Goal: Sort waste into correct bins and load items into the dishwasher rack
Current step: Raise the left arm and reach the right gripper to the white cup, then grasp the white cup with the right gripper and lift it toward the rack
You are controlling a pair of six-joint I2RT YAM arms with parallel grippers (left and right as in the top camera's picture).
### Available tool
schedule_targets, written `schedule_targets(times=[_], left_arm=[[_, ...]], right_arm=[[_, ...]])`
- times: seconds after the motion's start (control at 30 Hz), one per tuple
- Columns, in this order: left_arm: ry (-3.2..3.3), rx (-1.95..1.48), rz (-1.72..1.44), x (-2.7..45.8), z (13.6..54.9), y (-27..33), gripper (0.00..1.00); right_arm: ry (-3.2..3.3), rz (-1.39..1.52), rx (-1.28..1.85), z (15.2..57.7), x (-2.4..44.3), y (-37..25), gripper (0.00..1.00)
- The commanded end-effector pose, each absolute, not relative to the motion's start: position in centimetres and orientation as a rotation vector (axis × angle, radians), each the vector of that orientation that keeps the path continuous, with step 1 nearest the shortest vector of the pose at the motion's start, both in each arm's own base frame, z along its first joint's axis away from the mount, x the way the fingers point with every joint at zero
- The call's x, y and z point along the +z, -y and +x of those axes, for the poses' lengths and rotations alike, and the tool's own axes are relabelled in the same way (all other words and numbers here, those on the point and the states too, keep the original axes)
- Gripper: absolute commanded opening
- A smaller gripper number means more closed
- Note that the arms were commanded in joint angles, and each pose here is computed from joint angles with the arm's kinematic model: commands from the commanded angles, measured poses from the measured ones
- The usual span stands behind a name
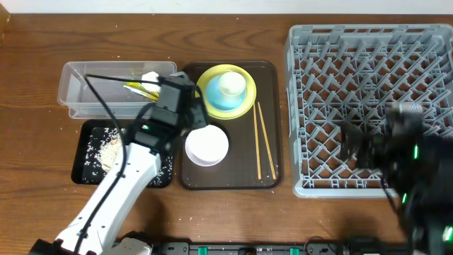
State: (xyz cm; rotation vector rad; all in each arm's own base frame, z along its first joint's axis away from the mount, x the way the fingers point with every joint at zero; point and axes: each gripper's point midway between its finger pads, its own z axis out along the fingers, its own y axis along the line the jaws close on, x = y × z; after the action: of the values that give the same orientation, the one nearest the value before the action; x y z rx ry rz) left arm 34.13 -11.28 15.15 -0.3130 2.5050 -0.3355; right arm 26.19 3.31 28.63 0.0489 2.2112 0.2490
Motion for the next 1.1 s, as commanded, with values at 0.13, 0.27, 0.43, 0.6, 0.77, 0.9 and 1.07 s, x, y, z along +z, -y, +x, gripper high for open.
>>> schedule_targets(times=[0.13, 0.27, 0.43, 0.6, 0.77, 0.9, 1.07], left_arm=[[-2.577, -0.210, -0.496, 14.3, 32.6, 5.5, 0.63], [-2.606, -0.150, -0.620, 14.0, 31.0, 2.2, 0.63], [-2.570, -0.120, -0.667, 15.1, 30.4, -0.3, 0.63], [-2.580, -0.108, -0.694, 15.0, 29.7, -0.8, 0.72], [-2.621, -0.095, -0.704, 14.4, 28.9, -0.8, 0.83], [-2.617, -0.099, -0.718, 14.4, 29.0, -0.8, 0.86], [-2.614, -0.102, -0.732, 14.4, 28.9, -0.8, 0.88]], right_arm=[[-2.347, -0.174, 0.837, 30.1, 29.9, -11.7, 0.99], [-2.393, -0.165, 0.947, 32.7, 27.7, -13.7, 0.52], [-2.456, -0.282, 0.731, 35.4, 23.5, -17.7, 0.01], [-2.438, -0.463, 0.447, 37.0, 19.7, -22.4, 0.06], [-2.336, -0.698, 0.312, 37.8, 17.2, -26.8, 0.17], [-2.203, -0.842, 0.285, 38.9, 16.4, -30.5, 0.29], [-2.128, -0.806, 0.268, 41.1, 15.4, -32.3, 0.37]])
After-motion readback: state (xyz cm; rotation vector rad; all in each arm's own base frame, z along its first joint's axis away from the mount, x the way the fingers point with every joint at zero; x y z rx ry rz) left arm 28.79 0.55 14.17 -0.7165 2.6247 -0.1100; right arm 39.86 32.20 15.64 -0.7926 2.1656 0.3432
